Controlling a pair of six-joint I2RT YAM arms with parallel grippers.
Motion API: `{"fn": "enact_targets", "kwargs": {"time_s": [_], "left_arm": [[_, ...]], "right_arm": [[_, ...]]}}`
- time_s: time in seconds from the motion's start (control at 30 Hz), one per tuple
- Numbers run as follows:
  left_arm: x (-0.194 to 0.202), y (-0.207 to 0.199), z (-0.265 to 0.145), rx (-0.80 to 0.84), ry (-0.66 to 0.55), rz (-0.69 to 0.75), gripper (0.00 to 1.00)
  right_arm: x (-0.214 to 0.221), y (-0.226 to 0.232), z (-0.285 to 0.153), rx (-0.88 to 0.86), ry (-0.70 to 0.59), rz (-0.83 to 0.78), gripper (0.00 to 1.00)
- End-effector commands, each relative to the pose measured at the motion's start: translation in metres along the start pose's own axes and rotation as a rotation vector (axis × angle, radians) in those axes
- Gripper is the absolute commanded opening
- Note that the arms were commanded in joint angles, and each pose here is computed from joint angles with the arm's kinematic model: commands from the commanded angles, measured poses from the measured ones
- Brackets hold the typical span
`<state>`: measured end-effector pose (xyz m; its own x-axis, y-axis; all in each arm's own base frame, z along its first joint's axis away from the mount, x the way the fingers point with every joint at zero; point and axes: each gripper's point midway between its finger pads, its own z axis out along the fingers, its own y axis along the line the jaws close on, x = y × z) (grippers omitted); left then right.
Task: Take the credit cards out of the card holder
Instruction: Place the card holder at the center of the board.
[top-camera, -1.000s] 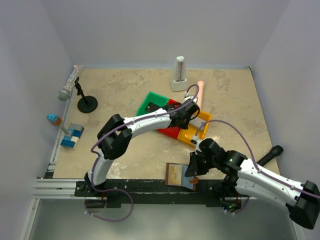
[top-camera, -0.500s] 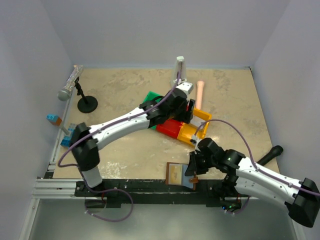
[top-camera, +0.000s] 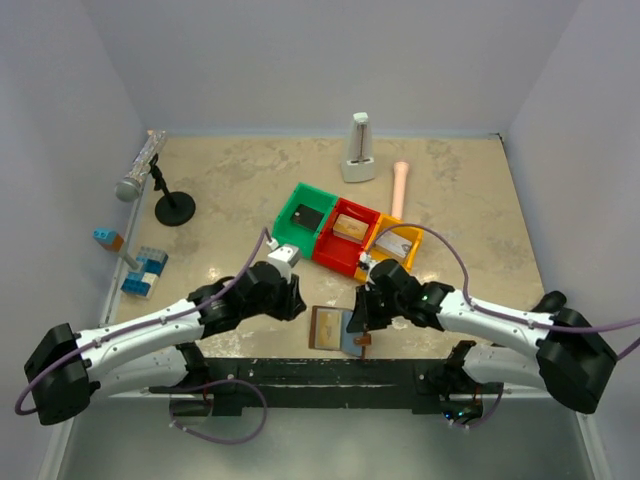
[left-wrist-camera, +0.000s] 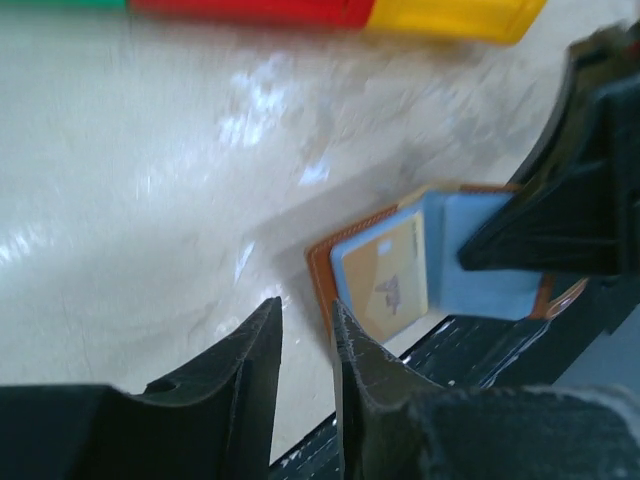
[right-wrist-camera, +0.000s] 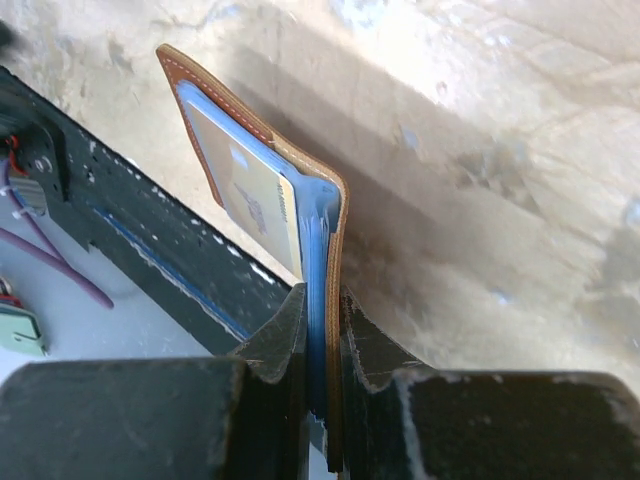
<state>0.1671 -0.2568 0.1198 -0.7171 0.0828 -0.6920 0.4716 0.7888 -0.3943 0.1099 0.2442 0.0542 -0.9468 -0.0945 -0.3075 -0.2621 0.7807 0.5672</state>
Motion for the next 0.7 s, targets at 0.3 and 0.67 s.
{"fn": "enact_targets", "kwargs": {"time_s": [0.3, 0.67], "left_arm": [[0.023, -0.035, 0.007, 0.311, -0.054, -0.131, 0.33], [0.060, -0.017, 0.043, 0.191, 0.094, -0.184, 0.28]], "right_arm": [[-0.036, 0.042, 0.035, -0.137, -0.023, -0.012, 0.00], [-0.028, 0.030, 0.046, -0.099, 0.021, -0.008, 0.00]]}}
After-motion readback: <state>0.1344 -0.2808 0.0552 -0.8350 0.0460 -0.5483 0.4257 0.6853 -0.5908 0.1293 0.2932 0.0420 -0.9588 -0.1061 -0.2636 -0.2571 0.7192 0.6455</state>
